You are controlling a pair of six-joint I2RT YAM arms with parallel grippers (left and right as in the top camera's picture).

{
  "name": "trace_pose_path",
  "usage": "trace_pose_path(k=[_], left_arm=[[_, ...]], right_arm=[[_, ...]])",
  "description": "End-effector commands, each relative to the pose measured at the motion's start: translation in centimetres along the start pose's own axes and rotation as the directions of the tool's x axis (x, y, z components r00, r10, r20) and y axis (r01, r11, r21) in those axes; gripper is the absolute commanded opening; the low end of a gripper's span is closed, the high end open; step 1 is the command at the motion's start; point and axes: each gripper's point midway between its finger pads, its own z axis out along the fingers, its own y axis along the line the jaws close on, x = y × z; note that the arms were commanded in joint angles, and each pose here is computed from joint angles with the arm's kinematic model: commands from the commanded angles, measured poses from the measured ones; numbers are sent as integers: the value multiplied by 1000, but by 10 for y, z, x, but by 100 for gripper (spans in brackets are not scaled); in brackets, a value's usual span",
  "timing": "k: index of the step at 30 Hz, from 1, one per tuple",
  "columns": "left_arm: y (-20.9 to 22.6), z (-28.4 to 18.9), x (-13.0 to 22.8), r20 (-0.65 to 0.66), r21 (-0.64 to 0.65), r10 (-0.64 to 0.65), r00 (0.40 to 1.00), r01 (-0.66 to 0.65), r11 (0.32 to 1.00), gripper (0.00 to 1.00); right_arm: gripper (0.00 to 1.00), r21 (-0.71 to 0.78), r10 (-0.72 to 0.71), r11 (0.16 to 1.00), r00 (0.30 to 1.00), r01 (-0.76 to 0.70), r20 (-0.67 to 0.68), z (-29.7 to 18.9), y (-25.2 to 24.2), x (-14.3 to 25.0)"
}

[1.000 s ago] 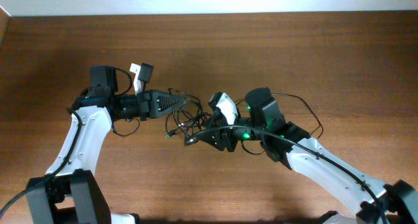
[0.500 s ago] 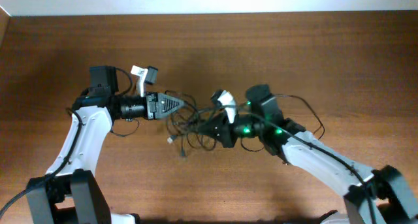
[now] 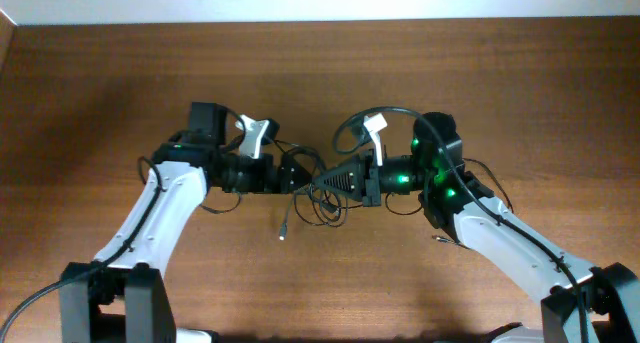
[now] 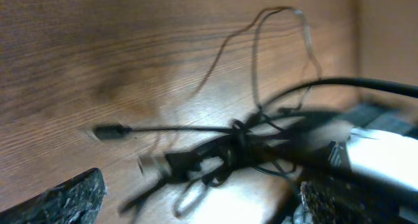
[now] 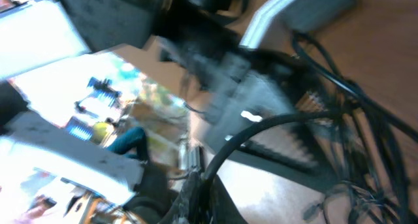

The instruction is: Untangle cables

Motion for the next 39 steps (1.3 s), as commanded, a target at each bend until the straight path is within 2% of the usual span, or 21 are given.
trace_pose_path(k=[1, 3, 4, 5, 7, 10, 12, 14, 15, 17, 19, 20, 22, 23, 24, 26, 28, 30, 33, 36, 39], left_arm=[[35, 9, -20, 92, -329, -50, 994, 78, 941, 91], [86, -12, -23, 270, -638, -139, 953, 285, 715, 62], [101, -23, -20, 316, -704, -146, 937, 335, 627, 58], [121, -40, -12, 374, -771, -159, 914, 402, 493, 54], [139, -53, 0, 409, -804, -194, 892, 453, 386, 53], [159, -61, 10, 432, -798, -260, 863, 501, 335, 59], [160, -55, 12, 470, -736, -341, 814, 575, 359, 51], [147, -33, 8, 443, -648, -423, 790, 608, 458, 15], [140, -25, 7, 420, -614, -451, 788, 612, 498, 0], [118, -4, 2, 336, -519, -499, 799, 599, 610, 0], [92, 14, -4, 193, -439, -413, 890, 455, 775, 0], [71, 25, -8, 110, -354, -326, 939, 343, 870, 0], [21, 40, -11, -5, -109, -94, 996, 93, 990, 0], [-9, 44, -12, -20, 51, 48, 999, -47, 998, 0], [-27, 44, -12, -11, 139, 122, 993, -119, 983, 0], [-46, 45, -15, 17, 227, 186, 982, -185, 956, 0], [-54, 45, -21, 49, 246, 223, 974, -228, 942, 0], [-71, 40, -25, 87, 334, 256, 963, -270, 903, 0], [-82, 36, -36, 153, 366, 306, 940, -342, 865, 0], [-83, 35, -39, 165, 366, 309, 937, -349, 863, 0], [-78, 32, -42, 160, 364, 267, 950, -308, 879, 0]], right_arm=[[4, -151, 20, 988, 998, -28, -52, -7, 39, -5], [4, -180, -11, 984, 1000, 6, -25, -21, 49, -19], [4, -167, -14, 986, 1000, 15, 5, -32, 47, -28], [4, -124, -11, 992, 998, 18, 58, -52, 35, -41], [4, -72, 1, 997, 993, 7, 116, -75, 21, -52], [4, 61, -1, 998, 961, -17, 276, -131, -9, -78], [4, 134, 0, 990, 932, -52, 362, -164, -25, -87], [4, 199, 11, 974, 909, -104, 417, -183, -44, -88], [4, 241, 23, 960, 898, -143, 439, -188, -59, -85], [4, 399, 100, 856, 863, -328, 495, -199, -110, -61], [4, 533, 190, 696, 839, -482, 511, -207, -148, -22], [4, 564, 224, 651, 838, -509, 497, -206, -155, -8], [5, 571, 289, 618, 832, -540, 474, -199, -156, 10], [13, 563, 330, 609, 824, -559, 461, -193, -154, 18], [28, 553, 365, 605, 817, -573, 447, -187, -152, 25], [39, 523, 425, 613, 805, -592, 414, -174, -144, 34], [51, 515, 493, 594, 785, -618, 374, -160, -138, 49], [60, 518, 562, 568, 761, -639, 324, -144, -130, 66], [67, 524, 632, 546, 732, -654, 255, -120, -118, 84], [74, 533, 636, 575, 749, -620, 185, -100, -109, 92], [88, 561, 627, 574, 761, -596, 165, -94, -109, 96]])
